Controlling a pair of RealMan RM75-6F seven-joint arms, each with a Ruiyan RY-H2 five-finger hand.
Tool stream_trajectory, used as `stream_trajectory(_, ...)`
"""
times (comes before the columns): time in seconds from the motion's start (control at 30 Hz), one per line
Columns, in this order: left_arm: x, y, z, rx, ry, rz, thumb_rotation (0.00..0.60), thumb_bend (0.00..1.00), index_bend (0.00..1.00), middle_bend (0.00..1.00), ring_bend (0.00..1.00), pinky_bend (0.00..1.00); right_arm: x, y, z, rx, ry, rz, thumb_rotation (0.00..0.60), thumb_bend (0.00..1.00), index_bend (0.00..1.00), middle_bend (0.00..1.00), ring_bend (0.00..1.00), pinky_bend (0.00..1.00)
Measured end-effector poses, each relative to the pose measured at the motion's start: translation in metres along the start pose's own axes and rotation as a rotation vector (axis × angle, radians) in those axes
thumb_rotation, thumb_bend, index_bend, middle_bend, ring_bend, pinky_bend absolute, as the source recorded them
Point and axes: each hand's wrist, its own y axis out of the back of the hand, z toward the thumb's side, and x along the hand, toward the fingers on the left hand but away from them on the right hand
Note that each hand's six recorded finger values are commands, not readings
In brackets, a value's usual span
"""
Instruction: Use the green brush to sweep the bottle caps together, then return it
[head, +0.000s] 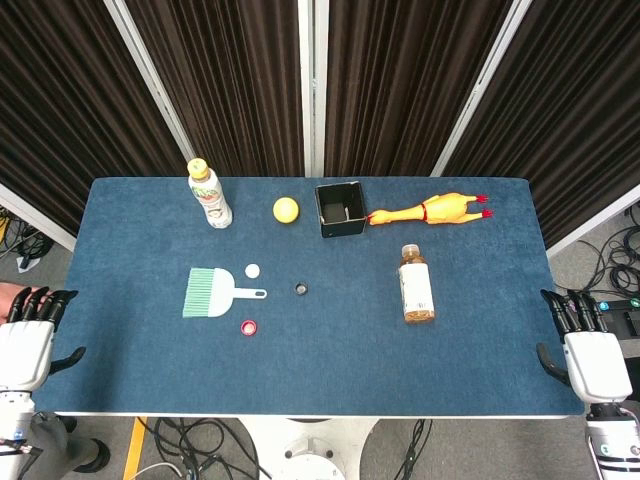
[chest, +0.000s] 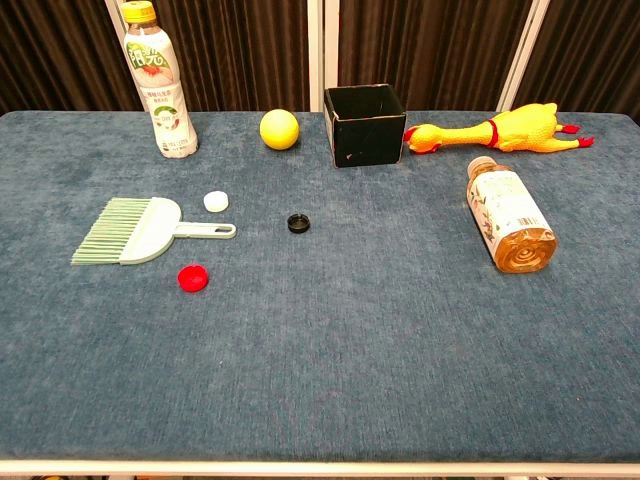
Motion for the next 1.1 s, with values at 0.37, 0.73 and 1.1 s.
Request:
stream_trajectory(0.37,0.003,0.001,0.007,-0.041,-0.021,-0.006,0.600,0.13,0.17,0.18,0.11,0.08,0.001,0.002,-0.001,-0.015,0.006,-0.019,0.600,0.31,0.00,0.12,0.00,0.00)
stream_trajectory(0.73,0.062,0.015,0.051,-0.174,-0.186,-0.010,0.600,0.14,0.29,0.32,0.19,0.08,-0.007,0.021,0.000,-0.002,0.031,-0.082,0.600,0.31,0.00,0.12,0.00,0.00)
stream_trajectory(1.1,0.141,-0.008,0.144,-0.177,-0.392,-0.144,0.600,0.15,0.32,0.38,0.21,0.09,-0.006,0.028,-0.001,0.011,0.026,-0.090,0.600,0.31,0.00,0.12,0.00,0.00)
